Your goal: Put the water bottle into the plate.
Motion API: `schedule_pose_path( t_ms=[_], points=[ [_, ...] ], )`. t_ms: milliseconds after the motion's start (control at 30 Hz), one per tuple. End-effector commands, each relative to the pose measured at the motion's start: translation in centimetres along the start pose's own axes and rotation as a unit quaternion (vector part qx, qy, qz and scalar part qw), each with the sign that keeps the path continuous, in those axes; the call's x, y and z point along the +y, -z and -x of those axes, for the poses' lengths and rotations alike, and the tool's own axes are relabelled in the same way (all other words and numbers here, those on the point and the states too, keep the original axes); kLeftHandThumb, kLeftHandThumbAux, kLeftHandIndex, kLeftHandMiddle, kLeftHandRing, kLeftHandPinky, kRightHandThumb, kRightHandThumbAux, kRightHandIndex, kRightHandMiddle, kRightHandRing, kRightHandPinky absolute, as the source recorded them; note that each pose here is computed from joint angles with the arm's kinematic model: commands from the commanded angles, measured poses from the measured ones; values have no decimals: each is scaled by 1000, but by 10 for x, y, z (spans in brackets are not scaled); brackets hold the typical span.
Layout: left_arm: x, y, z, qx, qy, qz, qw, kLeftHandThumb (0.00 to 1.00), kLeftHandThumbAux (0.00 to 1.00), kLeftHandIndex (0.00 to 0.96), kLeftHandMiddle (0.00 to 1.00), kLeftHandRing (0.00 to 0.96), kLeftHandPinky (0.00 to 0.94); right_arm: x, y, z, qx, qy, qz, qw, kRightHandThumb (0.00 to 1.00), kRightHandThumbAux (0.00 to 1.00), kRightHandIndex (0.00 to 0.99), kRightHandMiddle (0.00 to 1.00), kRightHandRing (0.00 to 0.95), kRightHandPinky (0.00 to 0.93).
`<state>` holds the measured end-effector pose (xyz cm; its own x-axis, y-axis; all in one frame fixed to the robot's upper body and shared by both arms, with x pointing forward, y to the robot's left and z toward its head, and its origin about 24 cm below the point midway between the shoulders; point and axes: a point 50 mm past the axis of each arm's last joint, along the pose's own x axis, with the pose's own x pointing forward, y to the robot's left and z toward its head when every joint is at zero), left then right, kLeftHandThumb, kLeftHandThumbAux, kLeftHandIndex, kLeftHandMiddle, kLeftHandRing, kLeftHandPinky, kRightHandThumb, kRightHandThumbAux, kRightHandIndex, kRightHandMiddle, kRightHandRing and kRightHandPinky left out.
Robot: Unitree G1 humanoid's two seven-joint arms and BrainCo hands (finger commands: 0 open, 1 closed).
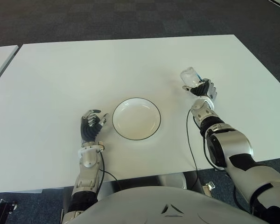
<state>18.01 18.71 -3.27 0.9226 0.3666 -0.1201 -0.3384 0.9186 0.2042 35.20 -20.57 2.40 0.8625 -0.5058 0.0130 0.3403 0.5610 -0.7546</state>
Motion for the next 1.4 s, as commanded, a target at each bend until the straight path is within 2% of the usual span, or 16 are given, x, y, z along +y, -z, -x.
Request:
schedule_pose_path(
  t_ms=[33, 233, 367, 500, 567, 667, 800, 900, 1100, 1400],
  points=[
    [1, 17, 6, 47, 6, -8, 999, 708, 715, 436, 744, 744, 723, 1, -40, 5, -100, 42, -34, 994, 699, 729, 437, 892, 886, 881],
    [2, 18, 6, 44, 5, -9, 999, 708, 716, 436, 747, 747, 724, 4, -65, 12, -175, 46, -49, 982, 698, 729, 437, 881, 880, 880],
    [2, 18, 6, 41, 4, -12, 999, 709, 716, 436, 746, 745, 719, 7, -71, 18, -218, 31, -52, 974, 699, 729, 437, 880, 880, 878],
    [2, 16, 7, 37, 7, -14, 999, 709, 716, 436, 749, 747, 732, 15, -78, 31, -270, -11, -55, 961, 700, 729, 437, 884, 884, 875],
    [2, 15, 8, 37, 8, -14, 999, 709, 716, 436, 752, 751, 738, 17, -84, 41, -315, -54, -60, 946, 702, 726, 438, 881, 880, 867],
    [2, 15, 8, 41, 10, -14, 999, 709, 716, 436, 753, 752, 737, 16, -88, 49, -350, -95, -61, 930, 703, 727, 438, 885, 884, 871],
    [3, 16, 8, 47, 14, -15, 999, 709, 716, 436, 741, 741, 722, 16, -88, 56, -374, -143, -52, 915, 704, 726, 438, 888, 887, 875],
    [3, 17, 8, 46, 14, -17, 999, 708, 716, 435, 727, 730, 707, 18, -86, 68, -400, -183, -44, 897, 705, 725, 438, 888, 887, 874],
    [2, 18, 9, 46, 11, -14, 999, 708, 716, 435, 722, 725, 700, 26, -85, 85, -438, -229, -12, 869, 707, 723, 438, 890, 886, 875],
    [2, 20, 8, 43, 12, -12, 999, 708, 716, 435, 725, 723, 693, 35, -78, 97, -455, -302, 31, 837, 707, 724, 438, 881, 874, 861]
  ],
)
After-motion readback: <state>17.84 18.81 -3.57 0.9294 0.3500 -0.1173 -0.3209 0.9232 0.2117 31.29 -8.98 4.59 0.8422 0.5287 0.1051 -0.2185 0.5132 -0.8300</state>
